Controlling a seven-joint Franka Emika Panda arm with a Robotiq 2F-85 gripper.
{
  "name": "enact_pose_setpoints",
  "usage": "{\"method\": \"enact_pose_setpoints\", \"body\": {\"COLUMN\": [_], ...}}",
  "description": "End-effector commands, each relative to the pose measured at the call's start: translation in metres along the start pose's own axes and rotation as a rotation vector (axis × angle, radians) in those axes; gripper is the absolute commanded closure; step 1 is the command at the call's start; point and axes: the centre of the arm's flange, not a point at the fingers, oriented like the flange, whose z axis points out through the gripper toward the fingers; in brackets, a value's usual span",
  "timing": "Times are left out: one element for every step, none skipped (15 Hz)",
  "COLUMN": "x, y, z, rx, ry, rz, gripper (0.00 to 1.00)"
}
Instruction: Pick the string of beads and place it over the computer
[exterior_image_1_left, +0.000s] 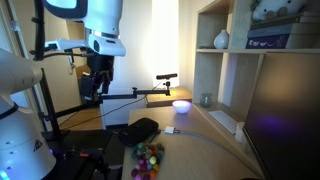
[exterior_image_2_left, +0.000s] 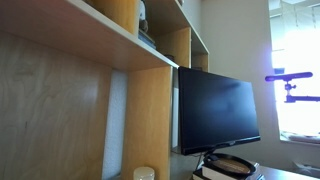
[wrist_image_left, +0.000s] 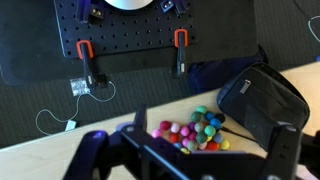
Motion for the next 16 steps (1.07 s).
{"method": "enact_pose_setpoints", "body": {"x": [0.019, 0.024, 0.027, 0.032, 0.038, 0.043, 0.050, 0.057, 0.065, 0.072, 0.080, 0.089, 0.097, 0.106, 0.112, 0.119], "y": [-0.015, -0.018, -0.022, -0.026, -0.029, -0.033, -0.036, -0.038, -0.039, -0.040, -0.040, -0.041, -0.041, -0.042, -0.042, -0.042], "z": [-0.024, -0.032, -0.040, -0.049, -0.057, -0.064, -0.070, -0.073, -0.074, -0.074, -0.071, -0.067, -0.062, -0.057, -0.051, -0.045], "rx": [-0.002, -0.002, 0.001, 0.002, 0.001, 0.003, 0.006, 0.005, 0.005, 0.004, -0.003, -0.008, -0.011, -0.017, -0.020, -0.026], "ry": [0.035, 0.045, 0.051, 0.055, 0.059, 0.059, 0.052, 0.048, 0.033, 0.025, 0.012, -0.002, -0.019, -0.039, -0.055, -0.070], "rz": [-0.010, -0.016, -0.015, -0.018, -0.020, -0.019, -0.017, -0.013, -0.006, -0.002, 0.007, 0.016, 0.031, 0.044, 0.055, 0.071], "gripper": [0.00, 0.00, 0.00, 0.00, 0.00, 0.00, 0.00, 0.00, 0.00, 0.00, 0.00, 0.00, 0.00, 0.00, 0.00, 0.00]}}
